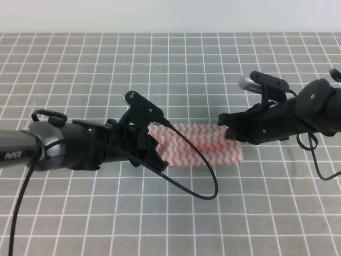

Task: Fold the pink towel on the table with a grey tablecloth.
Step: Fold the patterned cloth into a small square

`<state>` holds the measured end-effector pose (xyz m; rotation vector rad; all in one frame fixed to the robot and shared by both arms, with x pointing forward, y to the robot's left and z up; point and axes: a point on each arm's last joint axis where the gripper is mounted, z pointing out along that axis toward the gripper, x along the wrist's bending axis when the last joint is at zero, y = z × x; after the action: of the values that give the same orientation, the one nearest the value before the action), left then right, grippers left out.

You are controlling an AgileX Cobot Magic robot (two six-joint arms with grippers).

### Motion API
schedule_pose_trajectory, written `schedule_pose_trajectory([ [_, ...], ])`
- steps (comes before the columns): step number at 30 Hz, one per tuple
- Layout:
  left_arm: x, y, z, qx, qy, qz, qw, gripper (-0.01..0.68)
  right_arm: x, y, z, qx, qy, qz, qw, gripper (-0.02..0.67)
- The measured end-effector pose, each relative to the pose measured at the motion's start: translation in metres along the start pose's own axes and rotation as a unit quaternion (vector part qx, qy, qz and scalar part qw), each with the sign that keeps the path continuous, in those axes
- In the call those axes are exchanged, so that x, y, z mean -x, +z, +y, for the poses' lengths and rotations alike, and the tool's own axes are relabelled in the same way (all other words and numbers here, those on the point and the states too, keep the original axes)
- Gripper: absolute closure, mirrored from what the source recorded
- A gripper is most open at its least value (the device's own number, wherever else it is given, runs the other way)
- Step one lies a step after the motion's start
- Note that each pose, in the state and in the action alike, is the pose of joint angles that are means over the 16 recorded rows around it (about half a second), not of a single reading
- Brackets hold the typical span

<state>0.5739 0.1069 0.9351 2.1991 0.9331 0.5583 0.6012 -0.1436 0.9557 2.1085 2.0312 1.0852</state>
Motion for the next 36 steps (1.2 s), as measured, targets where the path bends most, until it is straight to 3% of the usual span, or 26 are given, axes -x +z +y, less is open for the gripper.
schedule_pose_trajectory([
  [29,-0.008,0.008,0.001,0.001,0.001,0.005,1.000,0.671,0.006,0.017,0.008,-0.024,0.005,0.003,1.000,0.664],
  [36,-0.010,0.008,0.006,0.008,0.010,0.006,1.000,0.623,0.006,0.017,0.008,-0.025,0.005,0.003,1.000,0.664],
])
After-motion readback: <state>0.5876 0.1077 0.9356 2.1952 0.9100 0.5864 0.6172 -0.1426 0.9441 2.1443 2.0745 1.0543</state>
